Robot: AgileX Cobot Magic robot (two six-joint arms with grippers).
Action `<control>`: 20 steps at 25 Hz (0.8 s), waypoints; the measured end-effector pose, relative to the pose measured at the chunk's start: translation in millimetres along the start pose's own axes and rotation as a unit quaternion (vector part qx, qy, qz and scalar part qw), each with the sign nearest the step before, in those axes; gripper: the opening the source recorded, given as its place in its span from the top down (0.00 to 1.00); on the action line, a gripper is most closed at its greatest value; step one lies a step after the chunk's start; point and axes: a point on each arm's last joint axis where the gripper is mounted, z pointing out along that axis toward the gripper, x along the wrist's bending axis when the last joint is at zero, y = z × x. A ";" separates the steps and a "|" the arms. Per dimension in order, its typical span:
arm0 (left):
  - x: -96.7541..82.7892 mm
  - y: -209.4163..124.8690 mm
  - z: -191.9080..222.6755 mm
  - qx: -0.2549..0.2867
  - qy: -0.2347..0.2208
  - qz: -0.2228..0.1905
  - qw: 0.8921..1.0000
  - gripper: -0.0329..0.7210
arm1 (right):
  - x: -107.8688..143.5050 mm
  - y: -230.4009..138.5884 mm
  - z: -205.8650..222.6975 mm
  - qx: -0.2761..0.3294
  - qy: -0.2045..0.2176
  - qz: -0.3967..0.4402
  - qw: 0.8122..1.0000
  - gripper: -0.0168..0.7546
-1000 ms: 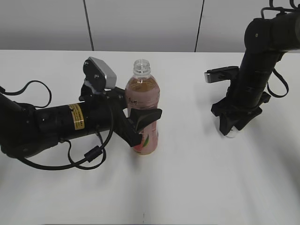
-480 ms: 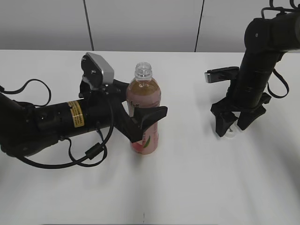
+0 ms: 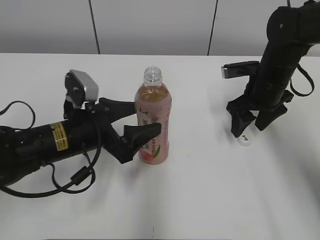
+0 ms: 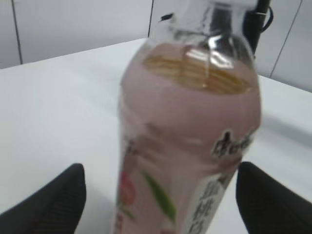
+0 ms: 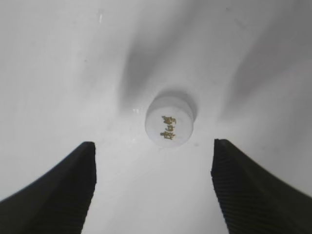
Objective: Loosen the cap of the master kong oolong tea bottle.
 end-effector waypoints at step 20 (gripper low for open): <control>41.1 26.3 -88.9 -0.065 0.182 -0.037 0.981 0.21 | 3.8 -5.7 -7.6 0.022 0.012 0.025 0.999 0.26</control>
